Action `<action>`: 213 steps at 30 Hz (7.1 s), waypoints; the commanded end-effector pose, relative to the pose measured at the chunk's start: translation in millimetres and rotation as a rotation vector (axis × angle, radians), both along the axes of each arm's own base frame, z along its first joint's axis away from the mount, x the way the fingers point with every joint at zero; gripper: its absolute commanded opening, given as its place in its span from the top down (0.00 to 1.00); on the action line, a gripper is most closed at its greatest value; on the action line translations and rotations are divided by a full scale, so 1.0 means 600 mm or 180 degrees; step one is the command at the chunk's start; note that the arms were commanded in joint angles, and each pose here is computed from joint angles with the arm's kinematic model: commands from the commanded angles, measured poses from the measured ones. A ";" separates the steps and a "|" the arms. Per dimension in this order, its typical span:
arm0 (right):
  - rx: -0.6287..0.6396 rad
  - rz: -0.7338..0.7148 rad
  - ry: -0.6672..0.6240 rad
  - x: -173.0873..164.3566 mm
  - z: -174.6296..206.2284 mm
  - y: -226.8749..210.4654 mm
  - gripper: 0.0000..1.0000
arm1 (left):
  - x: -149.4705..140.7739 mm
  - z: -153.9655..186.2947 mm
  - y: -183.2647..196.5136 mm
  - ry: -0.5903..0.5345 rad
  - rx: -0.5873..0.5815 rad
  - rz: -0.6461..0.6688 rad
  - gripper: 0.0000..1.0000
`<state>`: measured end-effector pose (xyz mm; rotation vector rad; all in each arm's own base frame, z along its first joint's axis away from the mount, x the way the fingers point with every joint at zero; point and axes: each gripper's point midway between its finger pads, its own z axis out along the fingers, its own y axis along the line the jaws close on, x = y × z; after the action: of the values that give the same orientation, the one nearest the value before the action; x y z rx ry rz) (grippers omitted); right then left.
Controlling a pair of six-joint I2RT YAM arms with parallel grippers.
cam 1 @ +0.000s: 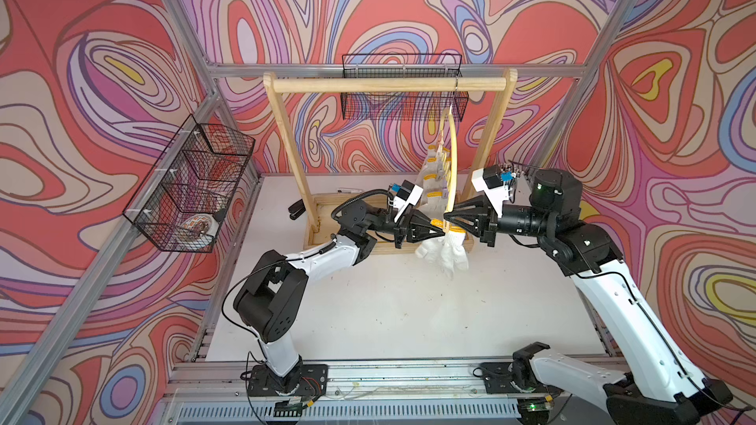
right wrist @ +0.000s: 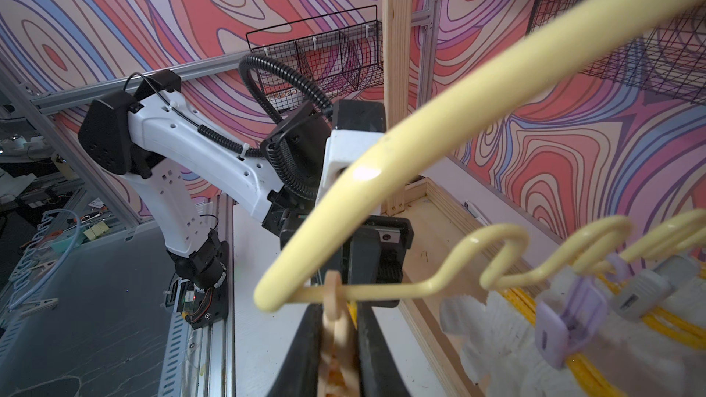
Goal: Clip the gloves onto a hanger to dry
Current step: Clamp the glove onto the hanger, then reset both arms
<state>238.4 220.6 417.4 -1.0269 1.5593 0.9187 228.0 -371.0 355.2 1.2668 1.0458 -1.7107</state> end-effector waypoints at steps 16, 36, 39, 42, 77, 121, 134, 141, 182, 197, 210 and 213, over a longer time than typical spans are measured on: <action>0.0032 0.0046 0.0115 0.000 -0.009 0.003 1.00 | -0.030 0.027 0.012 -0.0368 -0.0199 -0.0071 1.00; 0.0116 0.0152 0.0277 -0.015 -0.012 0.006 1.00 | 0.027 0.006 0.001 -0.0585 -0.0219 0.0642 1.00; 0.0112 0.0114 0.0264 -0.015 -0.013 0.004 1.00 | 0.026 0.000 0.004 -0.0678 -0.0110 0.0735 1.00; 0.0098 0.0052 0.0254 -0.010 -0.016 0.002 1.00 | 0.020 0.000 0.009 -0.0707 -0.0099 0.0747 1.00; -0.0011 -0.0182 0.0096 0.016 -0.022 -0.006 1.00 | 0.025 0.016 0.000 0.0072 0.0270 0.0546 1.00; -0.0126 -0.0310 0.0229 0.017 -0.040 -0.014 0.55 | 0.010 0.040 0.010 0.0095 0.0279 0.0526 1.00; -0.0163 -0.0575 0.0166 0.007 -0.037 -0.037 0.24 | 0.018 0.051 0.007 0.0082 0.0184 0.0568 0.87; -0.0185 -0.0763 0.0124 0.014 -0.041 -0.048 0.22 | 0.040 0.018 0.014 0.0098 0.0394 0.1004 0.47; -0.0039 -0.3811 0.0361 0.214 -0.115 -0.266 0.14 | 0.211 -0.224 0.363 0.0289 0.2135 0.4358 0.10; 0.0821 -0.4703 0.1676 0.255 -0.311 -0.349 0.08 | 0.262 -0.345 0.521 0.0563 0.2050 0.5335 0.10; -0.0292 -0.4674 0.0513 0.255 -0.426 -0.396 0.04 | 0.254 -0.414 0.548 0.0732 0.2114 0.5416 0.10; -0.0280 -0.4777 0.0372 0.263 -0.442 -0.421 0.03 | 0.256 -0.416 0.554 0.0811 0.2102 0.5422 0.10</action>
<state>385.0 -17.6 138.2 0.3343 1.9937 -0.0967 372.0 -41.8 93.2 0.0938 2.0558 -0.1443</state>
